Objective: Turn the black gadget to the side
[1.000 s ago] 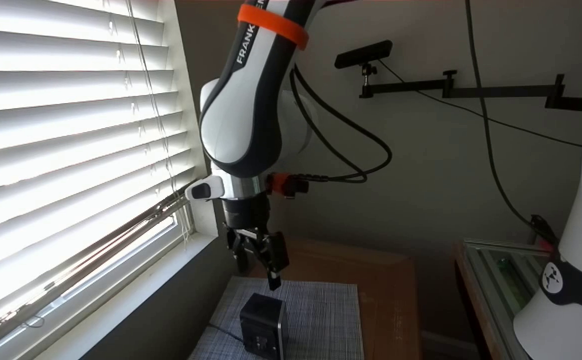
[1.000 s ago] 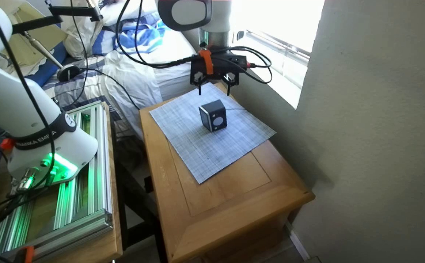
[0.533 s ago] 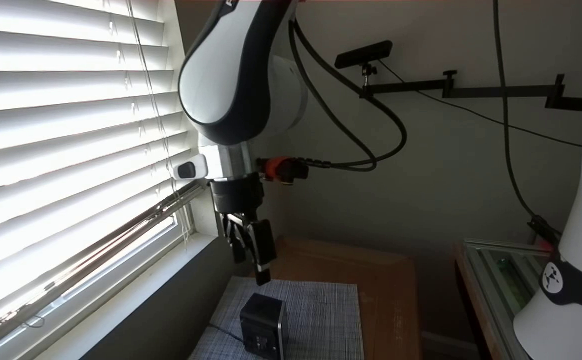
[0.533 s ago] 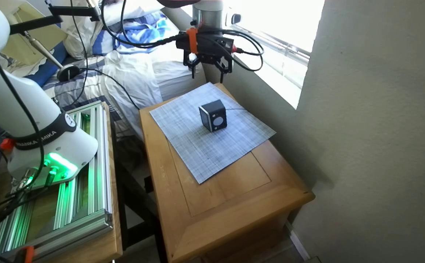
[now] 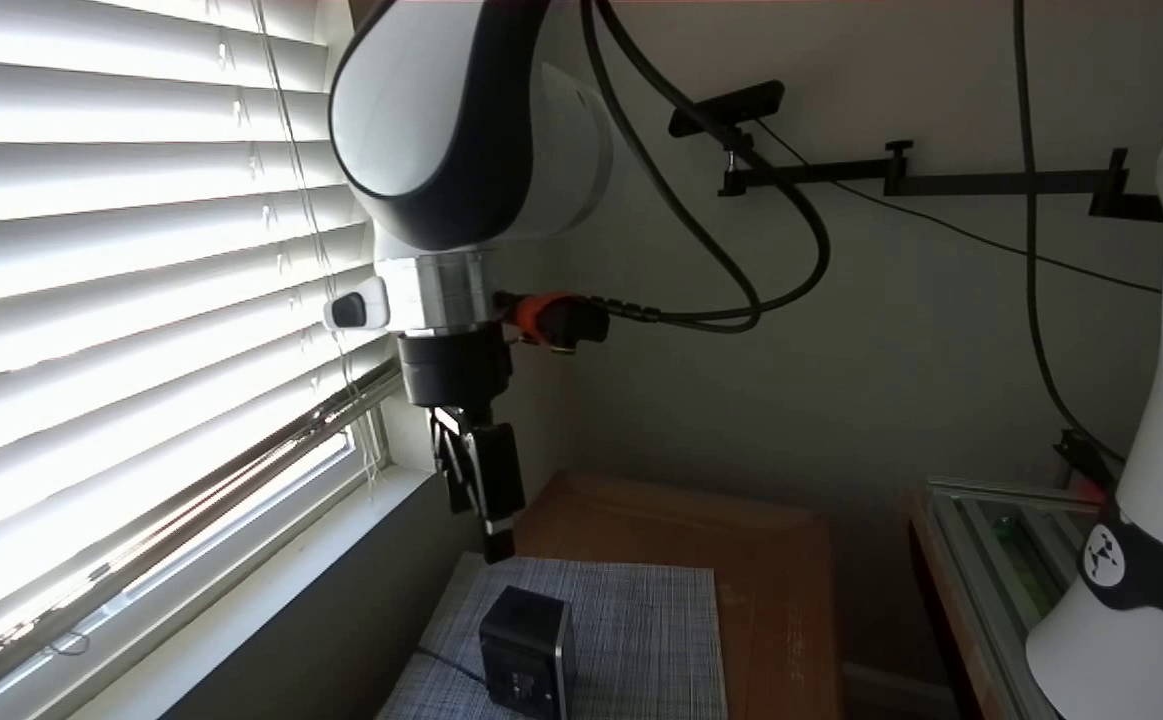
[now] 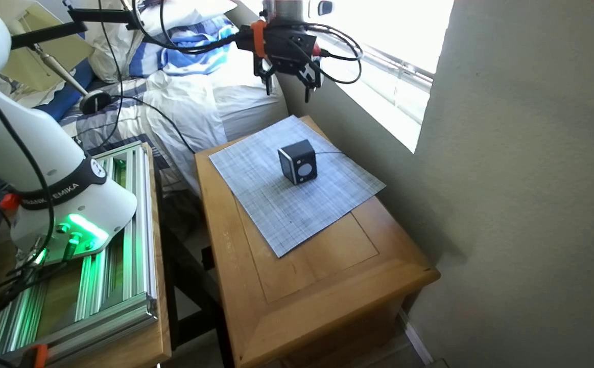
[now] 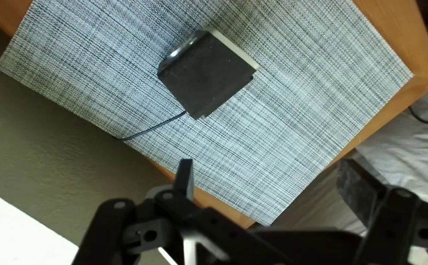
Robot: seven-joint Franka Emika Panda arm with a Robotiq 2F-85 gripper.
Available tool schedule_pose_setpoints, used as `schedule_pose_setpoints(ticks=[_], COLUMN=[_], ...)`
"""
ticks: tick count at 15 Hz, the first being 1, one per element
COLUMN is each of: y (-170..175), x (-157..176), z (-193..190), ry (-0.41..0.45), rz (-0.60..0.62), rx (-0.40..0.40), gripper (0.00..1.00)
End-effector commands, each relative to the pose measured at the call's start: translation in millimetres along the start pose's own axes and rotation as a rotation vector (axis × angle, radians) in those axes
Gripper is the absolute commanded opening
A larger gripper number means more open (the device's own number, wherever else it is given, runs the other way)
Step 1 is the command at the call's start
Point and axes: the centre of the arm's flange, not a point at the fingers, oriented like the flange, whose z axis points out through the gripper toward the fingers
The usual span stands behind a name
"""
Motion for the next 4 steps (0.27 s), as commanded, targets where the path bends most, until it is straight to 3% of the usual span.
schedule_pose_setpoints(ticks=[1, 4], y=[-0.2, 0.4], x=[0.1, -0.9], z=[-0.6, -0.7], ry=[0.001, 0.0], rz=[0.001, 0.003], rx=[-0.001, -0.001], gripper=[1.0, 1.0])
